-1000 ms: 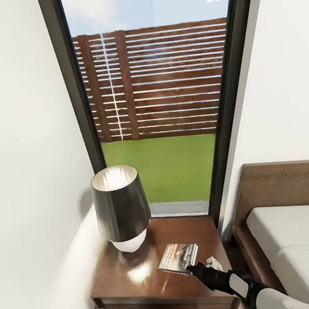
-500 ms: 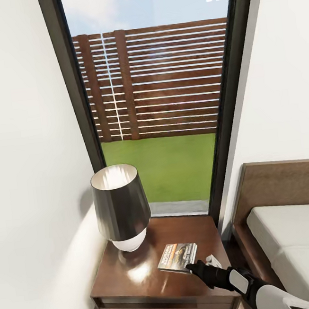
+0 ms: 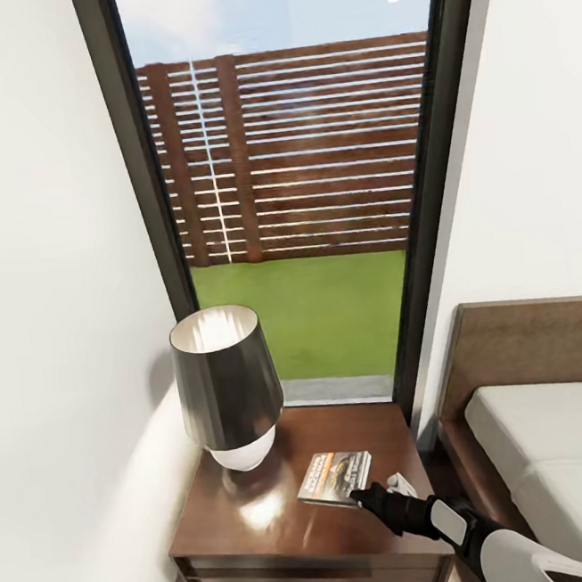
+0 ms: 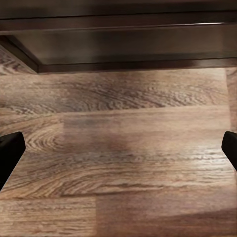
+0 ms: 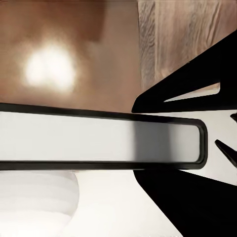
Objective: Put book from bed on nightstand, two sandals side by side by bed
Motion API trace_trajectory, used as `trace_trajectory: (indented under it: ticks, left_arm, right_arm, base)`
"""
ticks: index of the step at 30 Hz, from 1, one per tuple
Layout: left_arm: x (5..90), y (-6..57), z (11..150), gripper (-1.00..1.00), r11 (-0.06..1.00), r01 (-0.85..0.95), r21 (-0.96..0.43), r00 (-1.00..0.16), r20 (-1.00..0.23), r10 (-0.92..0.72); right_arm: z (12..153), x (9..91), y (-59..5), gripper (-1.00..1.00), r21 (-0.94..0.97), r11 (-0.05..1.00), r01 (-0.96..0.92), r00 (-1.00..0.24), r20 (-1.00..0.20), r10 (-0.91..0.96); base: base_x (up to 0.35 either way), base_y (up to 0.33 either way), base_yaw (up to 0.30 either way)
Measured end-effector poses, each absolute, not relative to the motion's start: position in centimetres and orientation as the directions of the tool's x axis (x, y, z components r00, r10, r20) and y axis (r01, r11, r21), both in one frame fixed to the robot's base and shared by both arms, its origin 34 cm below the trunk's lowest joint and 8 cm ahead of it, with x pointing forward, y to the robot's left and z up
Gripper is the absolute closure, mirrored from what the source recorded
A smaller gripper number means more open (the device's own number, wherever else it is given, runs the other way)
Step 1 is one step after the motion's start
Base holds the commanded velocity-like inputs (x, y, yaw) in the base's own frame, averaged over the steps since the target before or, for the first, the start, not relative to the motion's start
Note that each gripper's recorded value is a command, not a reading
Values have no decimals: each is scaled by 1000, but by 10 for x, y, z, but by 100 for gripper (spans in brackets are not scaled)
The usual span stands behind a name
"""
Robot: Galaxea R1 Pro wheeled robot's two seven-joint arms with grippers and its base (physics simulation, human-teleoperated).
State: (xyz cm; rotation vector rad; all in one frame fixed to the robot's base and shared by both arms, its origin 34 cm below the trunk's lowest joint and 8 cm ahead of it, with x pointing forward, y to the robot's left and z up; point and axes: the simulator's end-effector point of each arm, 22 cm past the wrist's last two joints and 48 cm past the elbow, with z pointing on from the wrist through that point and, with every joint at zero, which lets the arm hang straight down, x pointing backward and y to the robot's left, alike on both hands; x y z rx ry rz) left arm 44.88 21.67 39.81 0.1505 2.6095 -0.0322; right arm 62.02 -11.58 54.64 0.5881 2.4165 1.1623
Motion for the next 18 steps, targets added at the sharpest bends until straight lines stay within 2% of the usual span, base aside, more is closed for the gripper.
trace_trajectory:
  ticks: [18]
  left_arm:
    - [445,217,376,-100,994,113,6,-858,-504,101]
  right_arm:
    - [518,618,-124,100,767,601,224,-832,-170,527]
  base:
    - [0,0,0]
